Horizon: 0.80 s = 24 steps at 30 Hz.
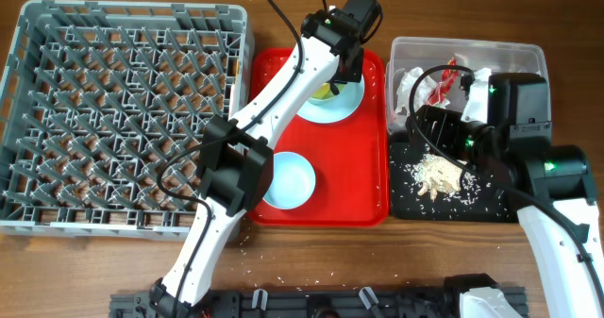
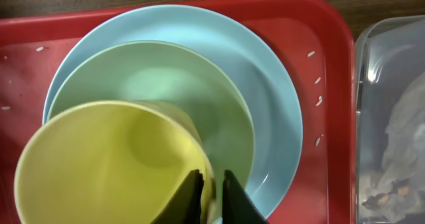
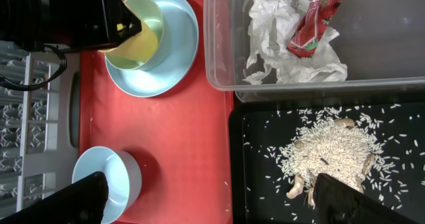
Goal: Sort waste into correct bins and load items into the dishwasher rack
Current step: 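Lift the yellow cup with the left gripper and carry it over the rack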
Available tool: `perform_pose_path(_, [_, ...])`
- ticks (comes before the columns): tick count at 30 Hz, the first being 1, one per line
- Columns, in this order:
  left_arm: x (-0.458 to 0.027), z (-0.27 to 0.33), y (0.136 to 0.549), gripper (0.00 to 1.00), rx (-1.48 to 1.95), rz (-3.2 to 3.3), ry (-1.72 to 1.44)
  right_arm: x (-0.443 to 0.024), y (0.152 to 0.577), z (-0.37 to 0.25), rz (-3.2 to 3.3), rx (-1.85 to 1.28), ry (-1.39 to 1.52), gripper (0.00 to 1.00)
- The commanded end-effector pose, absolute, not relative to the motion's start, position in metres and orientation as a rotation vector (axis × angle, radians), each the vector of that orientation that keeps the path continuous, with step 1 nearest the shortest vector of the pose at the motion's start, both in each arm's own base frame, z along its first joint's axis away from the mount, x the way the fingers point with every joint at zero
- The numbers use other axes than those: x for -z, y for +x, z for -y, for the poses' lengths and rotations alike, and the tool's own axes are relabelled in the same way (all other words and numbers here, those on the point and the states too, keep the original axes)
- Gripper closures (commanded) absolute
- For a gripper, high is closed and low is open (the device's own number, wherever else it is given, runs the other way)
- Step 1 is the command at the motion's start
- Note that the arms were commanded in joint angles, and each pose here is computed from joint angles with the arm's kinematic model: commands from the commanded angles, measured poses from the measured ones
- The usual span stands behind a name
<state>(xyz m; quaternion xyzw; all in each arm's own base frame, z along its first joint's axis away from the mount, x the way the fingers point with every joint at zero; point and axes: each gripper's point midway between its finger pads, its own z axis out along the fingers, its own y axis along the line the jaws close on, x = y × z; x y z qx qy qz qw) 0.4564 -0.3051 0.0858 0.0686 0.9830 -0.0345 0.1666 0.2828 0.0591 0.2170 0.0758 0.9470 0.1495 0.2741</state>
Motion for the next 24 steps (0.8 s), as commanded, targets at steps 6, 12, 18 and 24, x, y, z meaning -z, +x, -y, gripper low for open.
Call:
perform_pose_path(6, [-0.072,0.285,0.454,0.91,-0.032,-2.829,0.186,-0.223,0.282,-0.061,-2.529,-0.421,0.201,0.00])
perform_pose_path(12, [-0.074,0.285,0.455,0.96,-0.027,-2.825,0.184,-0.223,0.282,-0.061,-2.529,-0.421,0.201,0.00])
perform_pose_path(18, [-0.137,0.287,0.455,0.96,0.066,-2.724,0.163,-0.223,0.282,-0.061,-2.529,-0.421,0.201,0.00])
perform_pose_path(24, [-0.200,0.265,0.453,0.96,0.127,-2.637,0.104,-0.223,0.282,-0.061,-2.529,-0.421,0.201,0.00])
